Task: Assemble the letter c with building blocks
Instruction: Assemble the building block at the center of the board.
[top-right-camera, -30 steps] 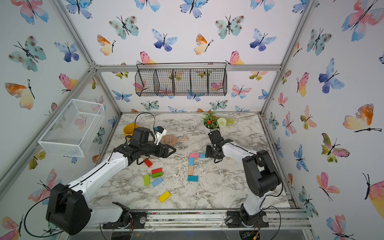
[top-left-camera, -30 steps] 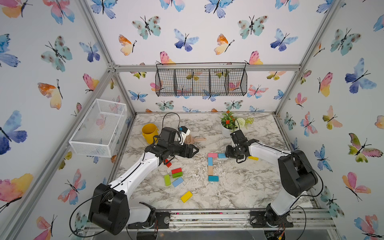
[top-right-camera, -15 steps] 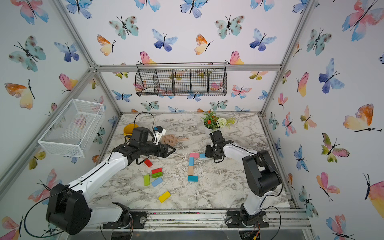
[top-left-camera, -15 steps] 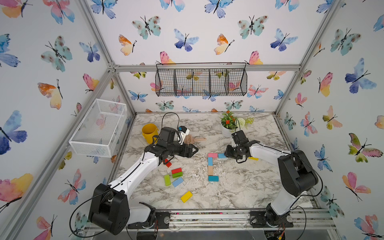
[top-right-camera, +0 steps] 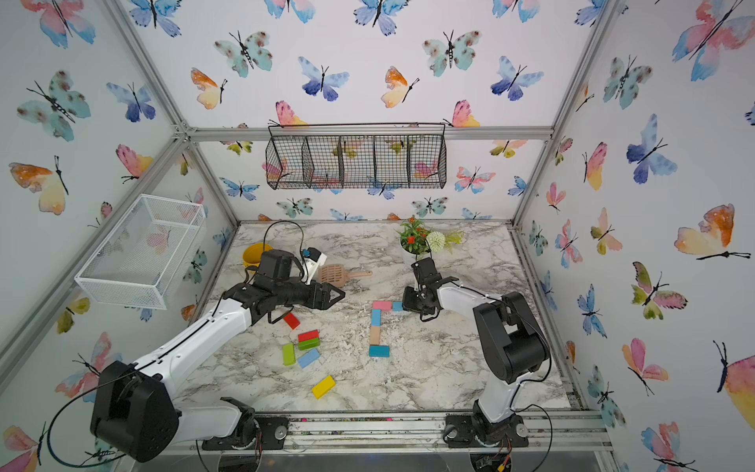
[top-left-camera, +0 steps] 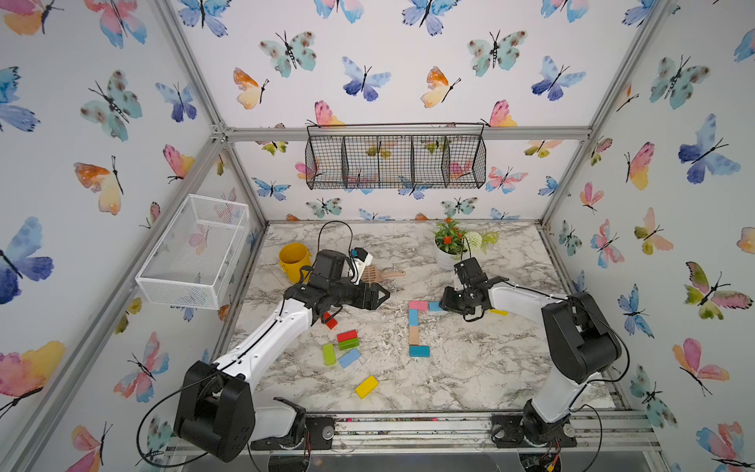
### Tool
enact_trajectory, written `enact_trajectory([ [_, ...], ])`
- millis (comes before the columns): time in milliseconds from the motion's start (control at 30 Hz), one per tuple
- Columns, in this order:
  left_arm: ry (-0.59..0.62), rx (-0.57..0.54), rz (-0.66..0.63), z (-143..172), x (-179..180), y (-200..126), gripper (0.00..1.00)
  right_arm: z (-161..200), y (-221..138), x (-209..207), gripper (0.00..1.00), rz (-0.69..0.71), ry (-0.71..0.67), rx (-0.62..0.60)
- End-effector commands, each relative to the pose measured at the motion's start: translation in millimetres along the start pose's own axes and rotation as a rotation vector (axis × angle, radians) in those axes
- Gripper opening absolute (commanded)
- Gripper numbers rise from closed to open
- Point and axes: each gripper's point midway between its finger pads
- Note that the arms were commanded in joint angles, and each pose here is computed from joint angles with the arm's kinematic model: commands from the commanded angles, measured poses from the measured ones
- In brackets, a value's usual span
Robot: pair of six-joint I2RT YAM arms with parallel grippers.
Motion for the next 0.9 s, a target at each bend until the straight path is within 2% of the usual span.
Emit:
enact_trajectory([
  [0, 0.023, -0.017, 0.011, -4.2, -3.4, -5.1, 0.81, 5.7, 6.5, -3.0, 0.37, -0.01, 0.02, 0.021],
  [867, 0.024, -0.017, 0.015, -4.3, -4.2, -5.5, 0.81, 2.1, 9.9, -1.1, 0.38, -0.013, 0.001, 0.021],
])
Point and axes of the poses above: each gripper's point midway between its finger pads, its own y axis out along the fingers, its own x axis along the line the jaws close on, z = x × y, and after that the axes turned 1 degree about -y, right-handed
